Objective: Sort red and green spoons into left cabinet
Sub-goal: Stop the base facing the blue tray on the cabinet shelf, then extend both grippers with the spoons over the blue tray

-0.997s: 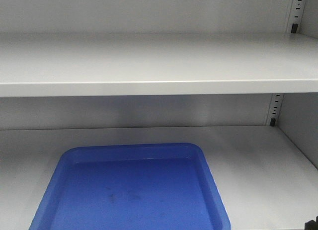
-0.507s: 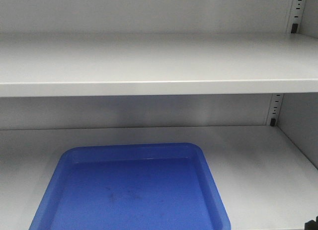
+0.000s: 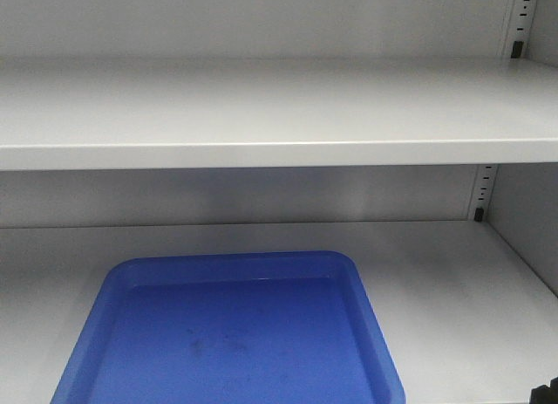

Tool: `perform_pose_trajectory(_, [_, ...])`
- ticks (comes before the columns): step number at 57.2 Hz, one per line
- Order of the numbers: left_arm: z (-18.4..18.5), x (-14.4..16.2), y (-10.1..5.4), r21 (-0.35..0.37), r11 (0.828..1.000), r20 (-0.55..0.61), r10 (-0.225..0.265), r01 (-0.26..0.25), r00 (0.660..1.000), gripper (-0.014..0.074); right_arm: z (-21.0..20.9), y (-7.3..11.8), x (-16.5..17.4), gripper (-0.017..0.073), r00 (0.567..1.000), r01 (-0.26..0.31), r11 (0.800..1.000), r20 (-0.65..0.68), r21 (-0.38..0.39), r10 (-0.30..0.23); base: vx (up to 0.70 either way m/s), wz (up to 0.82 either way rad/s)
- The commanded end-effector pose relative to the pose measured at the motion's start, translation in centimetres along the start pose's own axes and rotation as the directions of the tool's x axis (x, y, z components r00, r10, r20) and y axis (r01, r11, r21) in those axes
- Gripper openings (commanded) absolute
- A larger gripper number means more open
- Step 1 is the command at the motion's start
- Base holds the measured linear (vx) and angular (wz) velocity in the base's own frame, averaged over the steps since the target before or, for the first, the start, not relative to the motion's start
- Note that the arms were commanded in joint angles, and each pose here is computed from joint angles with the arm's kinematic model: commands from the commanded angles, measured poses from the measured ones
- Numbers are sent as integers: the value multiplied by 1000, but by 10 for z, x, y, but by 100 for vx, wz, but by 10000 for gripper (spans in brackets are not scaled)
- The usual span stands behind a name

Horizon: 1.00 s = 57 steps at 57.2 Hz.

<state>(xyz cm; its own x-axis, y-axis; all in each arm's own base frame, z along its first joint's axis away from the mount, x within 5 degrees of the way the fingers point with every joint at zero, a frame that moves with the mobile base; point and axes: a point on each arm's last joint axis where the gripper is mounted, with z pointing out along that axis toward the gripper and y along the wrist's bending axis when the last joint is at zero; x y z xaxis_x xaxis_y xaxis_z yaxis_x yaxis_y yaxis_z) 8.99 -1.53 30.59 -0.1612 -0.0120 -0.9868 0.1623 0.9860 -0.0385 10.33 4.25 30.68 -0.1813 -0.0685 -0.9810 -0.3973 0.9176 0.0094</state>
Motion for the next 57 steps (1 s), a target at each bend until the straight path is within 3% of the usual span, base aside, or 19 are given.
perform_pose_trajectory(1, [-1, -19, -1, 14, 998, 145, -58, 57, 988, -6, 2, -4, -16, -3, 995, -14, 999, 97, 38, 10, 0, 0])
perform_pose_trajectory(6, [0, -25, -1, 39, 986, 195, -164, 160, 967, -6, 9, -5, -20, -3, 995, -32, 999, 95, 43, 28, 0, 0])
perform_pose_trajectory(10, [3, -31, -1, 49, 979, 201, -201, 196, 959, -6, 16, -7, -26, -3, 995, -40, 998, 93, 48, 36, 0, 0])
perform_pose_trajectory(18, [18, -50, -2, 43, 983, 181, -183, 178, 966, -6, 36, -9, -46, -3, 996, -56, 997, 77, 47, 53, 0, 0])
perform_pose_trajectory(22, [27, -65, -3, 54, 977, 176, -212, 206, 961, -6, 48, -10, -56, -3, 995, -74, 996, 69, 44, 71, 0, 0])
perform_pose_trajectory(30, [48, -84, -13, 118, 962, 122, -259, 246, 958, -6, 77, -11, -70, -3, 983, -184, 983, 32, 26, 183, 0, 0])
perform_pose_trajectory(34, [58, -88, -21, 156, 958, 93, -257, 241, 962, -6, 91, -8, -75, -3, 973, -229, 973, 16, 6, 229, 0, 0])
perform_pose_trajectory(46, [91, -90, -48, 248, 941, 47, -247, 228, 968, -6, 122, 24, -84, -3, 980, -198, 975, 15, -101, 201, 0, 0])
perform_pose_trajectory(57, [121, -90, -75, 302, 927, 40, -244, 221, 969, -6, 147, 45, -84, -3, 979, -192, 974, 38, -119, 198, 0, 0])
